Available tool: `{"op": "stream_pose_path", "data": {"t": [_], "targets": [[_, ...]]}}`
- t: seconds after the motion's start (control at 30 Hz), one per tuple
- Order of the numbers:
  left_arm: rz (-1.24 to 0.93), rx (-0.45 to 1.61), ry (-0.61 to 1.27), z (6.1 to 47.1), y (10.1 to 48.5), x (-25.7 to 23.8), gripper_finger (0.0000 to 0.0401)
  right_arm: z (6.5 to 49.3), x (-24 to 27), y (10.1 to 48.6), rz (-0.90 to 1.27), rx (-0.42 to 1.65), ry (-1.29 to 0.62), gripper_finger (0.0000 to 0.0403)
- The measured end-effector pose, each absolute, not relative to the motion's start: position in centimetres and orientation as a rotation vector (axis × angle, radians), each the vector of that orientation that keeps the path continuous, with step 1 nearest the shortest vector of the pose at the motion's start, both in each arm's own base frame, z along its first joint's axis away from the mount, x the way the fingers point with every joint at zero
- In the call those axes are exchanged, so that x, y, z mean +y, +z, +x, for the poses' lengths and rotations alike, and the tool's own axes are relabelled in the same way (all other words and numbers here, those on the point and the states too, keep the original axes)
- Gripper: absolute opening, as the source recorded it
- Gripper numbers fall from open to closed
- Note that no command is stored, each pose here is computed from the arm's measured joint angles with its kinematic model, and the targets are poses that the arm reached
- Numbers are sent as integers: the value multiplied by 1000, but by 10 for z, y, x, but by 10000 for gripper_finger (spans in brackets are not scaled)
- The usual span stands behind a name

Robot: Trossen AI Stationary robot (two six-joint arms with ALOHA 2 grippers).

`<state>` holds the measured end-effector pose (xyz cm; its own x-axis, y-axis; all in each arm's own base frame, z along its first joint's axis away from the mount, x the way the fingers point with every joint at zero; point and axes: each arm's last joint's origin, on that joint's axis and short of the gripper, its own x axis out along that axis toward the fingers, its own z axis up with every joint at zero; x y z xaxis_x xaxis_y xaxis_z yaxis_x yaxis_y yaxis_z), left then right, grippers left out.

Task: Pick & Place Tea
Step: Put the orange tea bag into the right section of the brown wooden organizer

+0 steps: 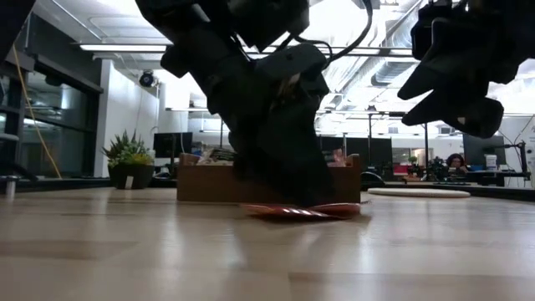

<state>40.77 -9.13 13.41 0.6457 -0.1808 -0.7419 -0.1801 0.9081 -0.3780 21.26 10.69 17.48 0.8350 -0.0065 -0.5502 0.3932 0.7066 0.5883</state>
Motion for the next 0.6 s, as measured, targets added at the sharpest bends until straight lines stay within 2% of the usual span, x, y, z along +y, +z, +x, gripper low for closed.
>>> {"op": "stream_pose_path", "data": {"t": [0.23, 0.6], "targets": [[-436, 885, 25, 407, 129, -93, 208, 224, 116, 160, 851, 581, -196, 161], [-435, 902, 11, 406, 126, -96, 208, 253, 115, 111, 1244, 492, -368, 161]]}}
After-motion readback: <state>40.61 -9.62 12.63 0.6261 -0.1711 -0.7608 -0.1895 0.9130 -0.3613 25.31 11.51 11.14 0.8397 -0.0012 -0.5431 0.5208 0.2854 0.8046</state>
